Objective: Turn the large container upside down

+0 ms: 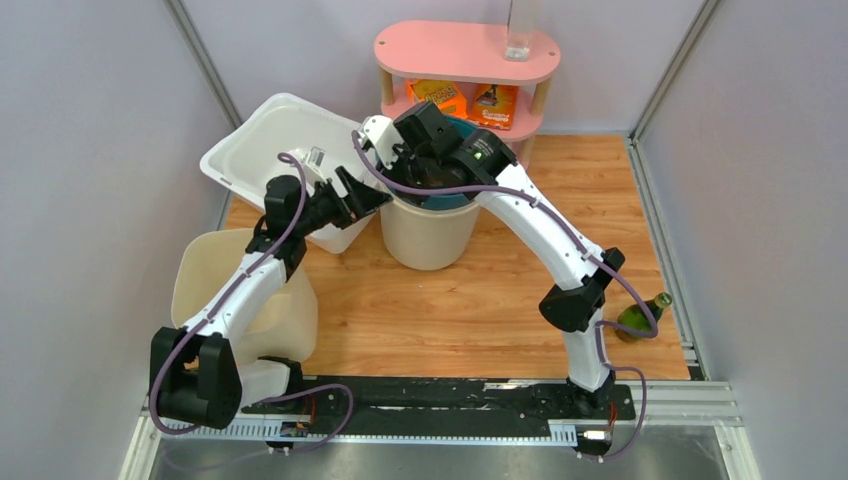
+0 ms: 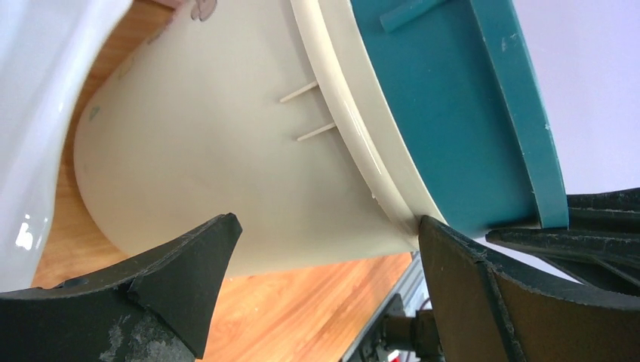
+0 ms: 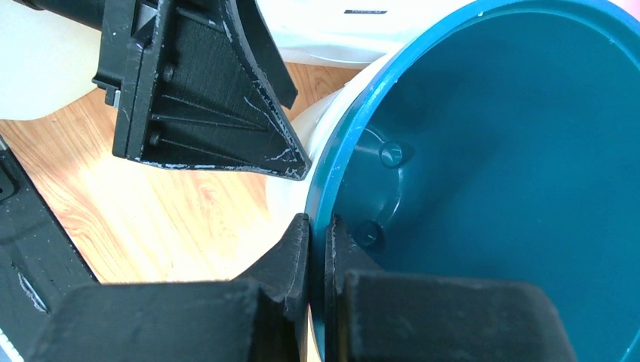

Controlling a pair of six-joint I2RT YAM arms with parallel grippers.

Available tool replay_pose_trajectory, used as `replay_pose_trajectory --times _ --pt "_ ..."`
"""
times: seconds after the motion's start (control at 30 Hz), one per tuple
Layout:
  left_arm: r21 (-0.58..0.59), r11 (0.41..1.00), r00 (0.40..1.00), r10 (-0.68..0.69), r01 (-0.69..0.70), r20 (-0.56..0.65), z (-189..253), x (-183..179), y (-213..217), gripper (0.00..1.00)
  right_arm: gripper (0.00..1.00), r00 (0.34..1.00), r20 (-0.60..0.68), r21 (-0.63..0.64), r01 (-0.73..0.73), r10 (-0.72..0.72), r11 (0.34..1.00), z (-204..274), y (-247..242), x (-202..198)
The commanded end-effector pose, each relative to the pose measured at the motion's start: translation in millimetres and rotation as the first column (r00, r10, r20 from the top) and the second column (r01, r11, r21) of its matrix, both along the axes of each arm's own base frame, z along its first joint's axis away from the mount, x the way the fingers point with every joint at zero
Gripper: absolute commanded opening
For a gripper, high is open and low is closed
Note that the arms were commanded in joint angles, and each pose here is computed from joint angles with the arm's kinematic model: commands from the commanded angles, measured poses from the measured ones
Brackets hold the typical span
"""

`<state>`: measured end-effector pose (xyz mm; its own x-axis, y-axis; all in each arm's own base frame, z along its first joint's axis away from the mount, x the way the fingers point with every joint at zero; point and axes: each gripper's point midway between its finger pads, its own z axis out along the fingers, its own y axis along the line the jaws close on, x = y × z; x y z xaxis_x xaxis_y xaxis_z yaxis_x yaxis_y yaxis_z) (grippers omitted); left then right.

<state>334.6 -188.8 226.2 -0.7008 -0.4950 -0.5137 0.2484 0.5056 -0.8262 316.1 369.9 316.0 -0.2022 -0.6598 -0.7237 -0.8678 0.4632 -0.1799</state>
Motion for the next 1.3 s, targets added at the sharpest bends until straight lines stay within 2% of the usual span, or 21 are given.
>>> replay_pose_trajectory --times 0.0,0.13,0.23,0.4,0.7,0.83,1.0,1.17,1.27 --pt "0.174 0.978 0.927 0.167 -0.113 -0.337 -121 -24 29 1.00 0.00 0.974 0.211 0.368 -0.154 0.079 0.917 135 22 -32" --pt "0.211 0.970 0.922 0.185 -0.117 -0.340 -131 -23 34 1.00 0.00 0.965 0.251 0.401 -0.173 0.074 0.900 156 19 -35" --pt "0.257 0.956 0.885 0.237 -0.139 -0.401 -153 -31 44 1.00 0.00 0.946 0.321 0.458 -0.203 0.052 0.865 188 15 -35" --pt "0.302 0.941 0.838 0.284 -0.151 -0.467 -181 -37 53 1.00 0.00 0.945 0.313 0.513 -0.252 0.094 0.820 205 16 -52" --pt "0.388 0.915 0.854 0.285 -0.107 -0.436 -189 -33 62 1.00 0.00 0.912 0.409 0.549 -0.280 0.040 0.787 242 -5 -49" --pt "0.395 0.913 0.861 0.278 -0.099 -0.426 -188 -36 63 1.00 0.00 0.918 0.396 0.550 -0.252 0.017 0.796 239 -15 -38" --pt "0.407 0.907 0.918 0.251 -0.111 -0.308 -162 -18 65 1.00 0.00 0.919 0.393 0.518 -0.198 -0.026 0.832 224 -22 -20" --pt "0.366 0.915 0.975 0.210 -0.168 -0.076 -83 10 68 1.00 0.00 0.922 0.359 0.464 -0.039 -0.147 0.885 190 -38 4" --pt "0.334 0.923 0.981 0.177 -0.193 0.077 -32 15 68 1.00 0.00 0.893 0.355 0.482 0.079 -0.277 0.873 179 -55 19"
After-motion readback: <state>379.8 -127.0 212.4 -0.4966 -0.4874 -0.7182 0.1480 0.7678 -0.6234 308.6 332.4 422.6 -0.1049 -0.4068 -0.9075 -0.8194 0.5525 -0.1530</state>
